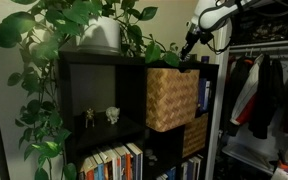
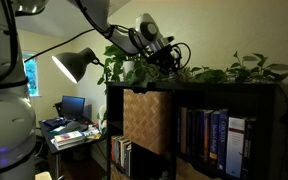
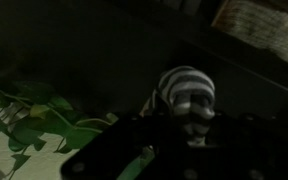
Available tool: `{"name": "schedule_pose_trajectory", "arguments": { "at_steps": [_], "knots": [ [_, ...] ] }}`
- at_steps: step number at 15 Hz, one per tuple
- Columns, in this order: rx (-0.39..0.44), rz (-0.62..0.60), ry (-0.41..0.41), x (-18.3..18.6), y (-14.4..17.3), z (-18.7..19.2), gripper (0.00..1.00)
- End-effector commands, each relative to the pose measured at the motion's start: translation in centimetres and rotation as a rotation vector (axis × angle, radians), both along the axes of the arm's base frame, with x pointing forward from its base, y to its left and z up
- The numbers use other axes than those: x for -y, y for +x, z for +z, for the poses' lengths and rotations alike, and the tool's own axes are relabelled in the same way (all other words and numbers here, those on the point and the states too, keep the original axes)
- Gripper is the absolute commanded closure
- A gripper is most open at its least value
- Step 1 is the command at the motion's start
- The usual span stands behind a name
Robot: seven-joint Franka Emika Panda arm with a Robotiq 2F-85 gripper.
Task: Open the shelf drawer, pick up two objects from the top of the shelve, put them in the drawer and close it
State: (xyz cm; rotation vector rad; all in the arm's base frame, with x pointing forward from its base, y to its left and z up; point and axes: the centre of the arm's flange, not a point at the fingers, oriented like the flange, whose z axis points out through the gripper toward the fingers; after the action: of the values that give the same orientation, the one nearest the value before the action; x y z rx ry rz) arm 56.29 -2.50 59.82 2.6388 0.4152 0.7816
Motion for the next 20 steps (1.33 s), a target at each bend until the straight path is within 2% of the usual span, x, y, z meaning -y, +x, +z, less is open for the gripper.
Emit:
{"name": "schedule_pose_trajectory", "arguments": {
  "at_steps": [1, 5, 10, 12, 16, 20],
  "knots": [
    [-0.106, 0.073, 0.02, -1.6, -4.0, 1.4, 0.87],
    [-0.283, 0.191, 0.071, -3.2, -6.0, 1.7, 0.87],
    [-0.479, 0.301, 0.095, -4.6, -6.7, -0.8, 0.87],
    [-0.481, 0.323, 0.083, -4.7, -6.2, -2.0, 0.87],
    [-0.411, 0.412, 0.025, -4.8, -4.6, -3.8, 0.87],
    [-0.374, 0.516, -0.013, -4.6, -2.7, -5.6, 0.88]
  ]
}}
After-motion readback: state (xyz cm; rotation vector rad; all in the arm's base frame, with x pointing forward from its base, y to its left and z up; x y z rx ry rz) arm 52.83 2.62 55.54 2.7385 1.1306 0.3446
